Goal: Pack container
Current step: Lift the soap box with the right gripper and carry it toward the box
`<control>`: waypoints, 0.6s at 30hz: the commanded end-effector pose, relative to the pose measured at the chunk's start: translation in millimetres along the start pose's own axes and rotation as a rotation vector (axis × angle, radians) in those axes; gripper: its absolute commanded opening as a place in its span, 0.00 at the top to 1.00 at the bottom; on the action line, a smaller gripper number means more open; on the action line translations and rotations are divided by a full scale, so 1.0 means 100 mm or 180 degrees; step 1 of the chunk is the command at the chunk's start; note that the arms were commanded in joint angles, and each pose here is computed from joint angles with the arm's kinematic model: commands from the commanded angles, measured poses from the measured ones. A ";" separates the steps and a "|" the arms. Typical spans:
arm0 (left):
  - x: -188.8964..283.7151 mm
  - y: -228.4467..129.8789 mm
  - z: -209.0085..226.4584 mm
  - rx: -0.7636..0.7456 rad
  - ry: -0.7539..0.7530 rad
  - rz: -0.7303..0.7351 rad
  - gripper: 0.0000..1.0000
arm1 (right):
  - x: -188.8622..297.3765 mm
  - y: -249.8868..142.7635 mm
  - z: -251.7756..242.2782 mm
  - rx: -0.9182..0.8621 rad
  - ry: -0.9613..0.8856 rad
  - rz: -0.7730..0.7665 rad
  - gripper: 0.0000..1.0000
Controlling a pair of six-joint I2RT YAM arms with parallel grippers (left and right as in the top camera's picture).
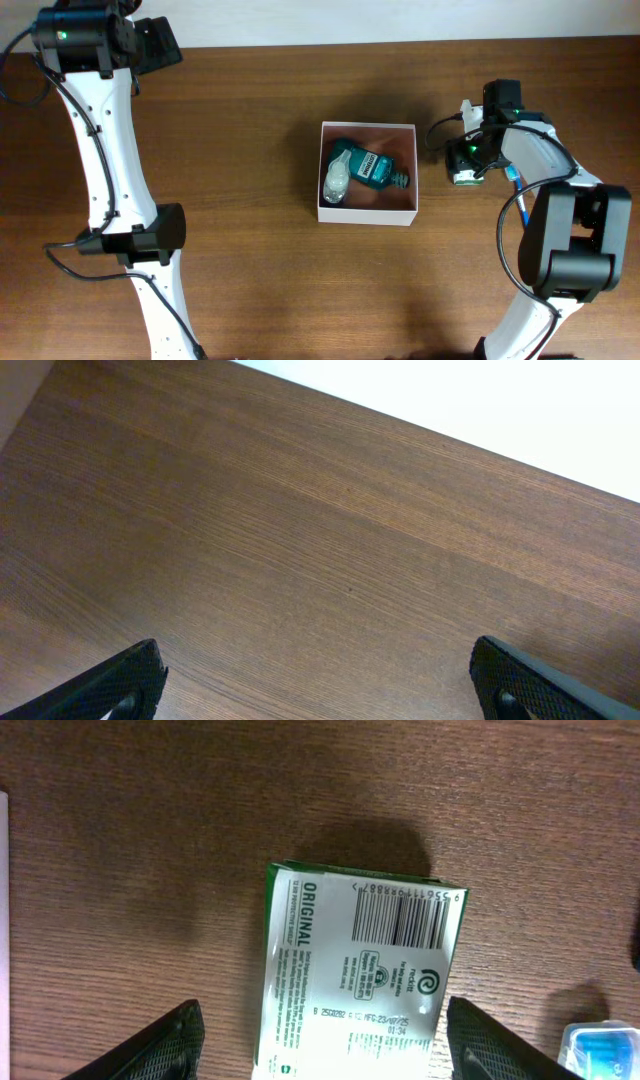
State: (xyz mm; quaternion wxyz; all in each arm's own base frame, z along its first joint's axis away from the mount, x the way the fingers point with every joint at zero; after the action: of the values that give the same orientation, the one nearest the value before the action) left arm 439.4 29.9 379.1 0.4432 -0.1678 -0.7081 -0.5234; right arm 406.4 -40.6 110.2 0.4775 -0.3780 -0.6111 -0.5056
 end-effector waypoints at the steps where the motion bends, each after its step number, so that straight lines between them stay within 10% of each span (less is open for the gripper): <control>1: 0.09 0.01 0.02 0.0056 -0.0035 -0.0038 0.01 | -0.17 -0.07 0.02 -0.0009 0.0020 0.0150 0.27; 12: 0.09 0.01 0.02 0.0057 -0.0036 -0.0039 0.01 | -0.27 -0.09 0.00 -0.0008 -0.0050 0.0231 0.28; 18: 0.09 0.01 0.02 0.0056 -0.0035 -0.0038 0.00 | -0.27 -0.09 -0.01 -0.0007 -0.0079 0.0237 0.45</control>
State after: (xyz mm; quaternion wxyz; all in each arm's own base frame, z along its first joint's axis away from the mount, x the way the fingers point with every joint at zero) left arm 439.4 29.9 379.1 0.4433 -0.1678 -0.7082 -0.5233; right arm 407.1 -42.8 89.3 0.4862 -0.3963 -0.6040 -0.4917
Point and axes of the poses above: each gripper's point midway between its finger pads, its own x axis back along the fingers, its own z axis along the line the jaws close on, y = z × x, the point moved 9 cm from there along x, back along the fingers, and after that the axes turned 6 degrees about x, right-handed, at the moved point
